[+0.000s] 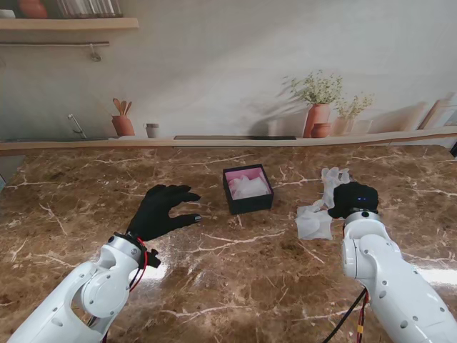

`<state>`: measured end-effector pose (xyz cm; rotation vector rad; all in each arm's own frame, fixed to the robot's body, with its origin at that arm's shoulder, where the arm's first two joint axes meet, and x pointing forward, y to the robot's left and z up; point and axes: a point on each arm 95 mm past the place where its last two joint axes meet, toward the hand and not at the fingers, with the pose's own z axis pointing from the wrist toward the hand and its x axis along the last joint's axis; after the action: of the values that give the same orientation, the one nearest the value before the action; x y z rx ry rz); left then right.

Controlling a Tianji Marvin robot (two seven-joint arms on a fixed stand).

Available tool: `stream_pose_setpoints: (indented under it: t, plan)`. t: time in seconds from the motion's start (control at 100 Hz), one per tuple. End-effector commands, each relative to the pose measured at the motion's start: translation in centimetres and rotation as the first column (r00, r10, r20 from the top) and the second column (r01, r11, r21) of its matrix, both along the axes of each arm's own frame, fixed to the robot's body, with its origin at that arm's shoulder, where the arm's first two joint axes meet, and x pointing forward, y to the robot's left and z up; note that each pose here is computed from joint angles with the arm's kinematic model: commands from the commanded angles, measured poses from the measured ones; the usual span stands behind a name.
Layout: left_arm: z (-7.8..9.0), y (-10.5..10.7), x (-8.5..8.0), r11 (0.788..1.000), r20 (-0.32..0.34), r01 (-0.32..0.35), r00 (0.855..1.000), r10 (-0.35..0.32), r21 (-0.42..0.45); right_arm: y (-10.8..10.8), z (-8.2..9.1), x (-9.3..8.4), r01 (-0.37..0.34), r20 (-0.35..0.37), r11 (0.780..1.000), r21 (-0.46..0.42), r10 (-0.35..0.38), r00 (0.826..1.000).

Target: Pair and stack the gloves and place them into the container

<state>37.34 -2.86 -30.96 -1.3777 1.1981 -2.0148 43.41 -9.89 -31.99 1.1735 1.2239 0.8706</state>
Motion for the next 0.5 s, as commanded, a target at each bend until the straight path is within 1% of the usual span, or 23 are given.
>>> stream_pose_setpoints:
  t: [0.0, 0.09, 0.24, 0.35, 0.49]
  plan:
    - [-0.2, 0.0, 0.1, 1.000, -0.003, 0.000, 1.000, 0.000, -0.008, -0.5, -2.0, -0.8, 0.035, -0.075, 0.999, -0.014, -0.036, 0.997]
    - [-0.2, 0.0, 0.2, 1.000, -0.006, 0.001, 1.000, -0.001, -0.013, -0.7, -2.8, -1.0, 0.069, -0.120, 0.997, -0.023, -0.071, 0.990]
    - [-0.2, 0.2, 0.3, 1.000, -0.008, -0.010, 1.000, 0.009, -0.026, -0.7, -4.1, -1.4, 0.121, -0.193, 0.993, -0.015, -0.121, 0.974]
    - [-0.2, 0.4, 0.3, 1.000, -0.009, -0.013, 1.000, 0.012, -0.027, -0.2, -5.0, -1.7, 0.134, -0.219, 0.991, -0.027, -0.137, 0.966]
    - [-0.1, 0.4, 0.2, 0.999, -0.013, -0.013, 1.000, 0.012, -0.029, 0.8, -6.1, -1.8, 0.164, -0.224, 0.986, -0.043, -0.169, 0.960]
